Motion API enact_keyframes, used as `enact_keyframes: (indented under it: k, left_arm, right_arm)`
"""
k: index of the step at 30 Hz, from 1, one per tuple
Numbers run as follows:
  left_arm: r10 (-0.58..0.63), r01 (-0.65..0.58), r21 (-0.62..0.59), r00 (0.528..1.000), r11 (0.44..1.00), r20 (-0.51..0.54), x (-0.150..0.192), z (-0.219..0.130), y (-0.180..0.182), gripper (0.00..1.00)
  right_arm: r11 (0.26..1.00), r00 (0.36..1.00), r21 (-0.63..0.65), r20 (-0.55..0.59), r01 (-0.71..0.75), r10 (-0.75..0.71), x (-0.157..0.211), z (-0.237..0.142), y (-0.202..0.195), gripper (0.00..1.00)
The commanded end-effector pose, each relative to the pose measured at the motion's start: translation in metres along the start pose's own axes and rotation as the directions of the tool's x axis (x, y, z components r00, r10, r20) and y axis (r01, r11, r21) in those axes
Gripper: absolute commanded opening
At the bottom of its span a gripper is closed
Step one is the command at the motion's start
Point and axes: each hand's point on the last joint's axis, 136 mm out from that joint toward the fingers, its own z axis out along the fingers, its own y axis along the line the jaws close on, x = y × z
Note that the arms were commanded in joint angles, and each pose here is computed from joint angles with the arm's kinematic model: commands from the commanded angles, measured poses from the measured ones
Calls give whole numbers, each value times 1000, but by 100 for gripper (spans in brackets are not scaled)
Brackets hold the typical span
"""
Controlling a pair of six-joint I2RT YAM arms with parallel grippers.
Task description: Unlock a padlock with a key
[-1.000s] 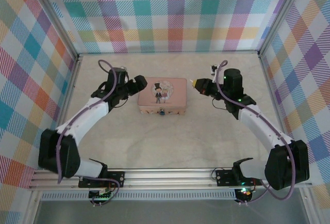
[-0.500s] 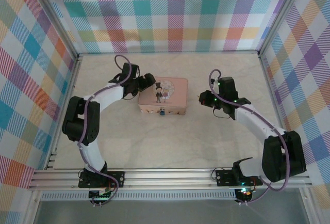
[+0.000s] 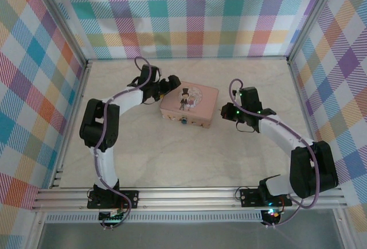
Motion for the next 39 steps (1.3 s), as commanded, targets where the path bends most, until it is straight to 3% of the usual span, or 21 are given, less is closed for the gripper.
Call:
enact_keyframes:
  k: [1,9,14,17,21,24,39]
  left_arm:
    - [65,-66,7,995,998,77,-4,-43,-16,100]
    - [157,-153,-36,974,988,165,45,-97,-2,100]
    - [244,-254,7,936,967,254,81,-107,-10,100]
    - [320,-356,77,900,931,296,106,-101,-17,100]
    - [383,-421,89,881,903,278,126,-83,-17,100]
    - [402,-461,170,867,871,296,140,-71,-27,100]
    - [482,-545,271,835,794,266,173,-16,-39,99]
  right_arm:
    - [997,995,10,69,78,-79,-28,-13,15,0]
    - [990,985,24,101,137,-139,-86,7,34,0]
    - [988,986,43,75,145,-148,-118,33,38,0]
    - [987,986,57,60,152,-155,-133,54,36,0]
    - [985,987,74,42,153,-157,-147,80,30,0]
    - [985,987,78,25,156,-159,-151,96,27,0]
    - [979,983,97,-62,181,-175,-145,137,12,0]
